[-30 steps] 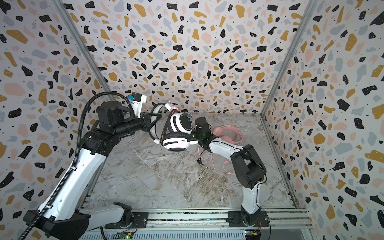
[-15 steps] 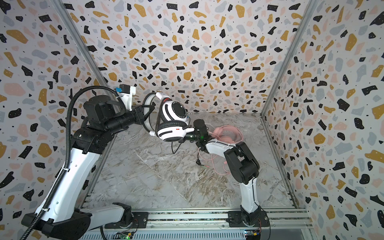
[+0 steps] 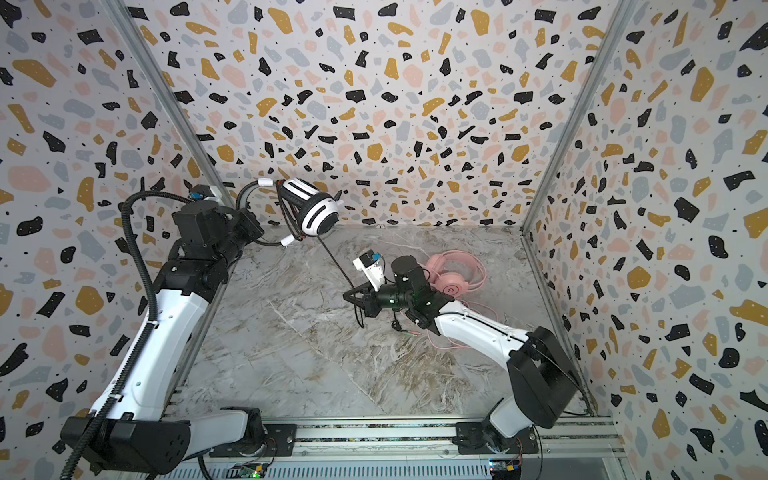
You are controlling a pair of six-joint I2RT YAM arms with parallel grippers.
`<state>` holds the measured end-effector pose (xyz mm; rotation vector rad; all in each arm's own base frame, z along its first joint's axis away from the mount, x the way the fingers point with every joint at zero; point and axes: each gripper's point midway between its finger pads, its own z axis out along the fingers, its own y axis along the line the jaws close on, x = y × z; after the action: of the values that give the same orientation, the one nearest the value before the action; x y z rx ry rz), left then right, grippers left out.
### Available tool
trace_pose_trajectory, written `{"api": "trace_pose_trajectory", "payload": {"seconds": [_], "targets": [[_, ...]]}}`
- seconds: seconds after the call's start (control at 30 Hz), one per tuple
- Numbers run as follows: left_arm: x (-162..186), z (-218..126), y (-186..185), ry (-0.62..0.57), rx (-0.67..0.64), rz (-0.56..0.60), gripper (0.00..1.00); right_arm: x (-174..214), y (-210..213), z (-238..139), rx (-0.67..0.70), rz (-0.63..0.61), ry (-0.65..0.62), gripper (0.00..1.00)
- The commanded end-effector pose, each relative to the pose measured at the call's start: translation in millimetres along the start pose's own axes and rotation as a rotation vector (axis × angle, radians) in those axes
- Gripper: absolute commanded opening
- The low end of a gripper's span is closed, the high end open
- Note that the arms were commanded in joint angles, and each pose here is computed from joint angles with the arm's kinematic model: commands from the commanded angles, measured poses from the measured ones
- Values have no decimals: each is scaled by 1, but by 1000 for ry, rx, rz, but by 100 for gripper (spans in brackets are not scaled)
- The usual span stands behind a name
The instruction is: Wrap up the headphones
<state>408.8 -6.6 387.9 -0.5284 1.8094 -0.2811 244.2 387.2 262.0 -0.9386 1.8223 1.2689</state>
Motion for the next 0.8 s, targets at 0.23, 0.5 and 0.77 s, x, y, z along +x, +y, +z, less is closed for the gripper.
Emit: {"api": "trace_pose_trajectory", "payload": {"seconds": [0.23,0.5,0.77], "targets": [[69,48,45,105,-257,235,0,-29,25,-26,279,-219,93,0],[137,20,20,320,-111,482,0,-101,-1,-55,417,-302,12,0],[198,-33,-19,532,233,632,0,-123,-36,-68,429,-283,9,2]]}}
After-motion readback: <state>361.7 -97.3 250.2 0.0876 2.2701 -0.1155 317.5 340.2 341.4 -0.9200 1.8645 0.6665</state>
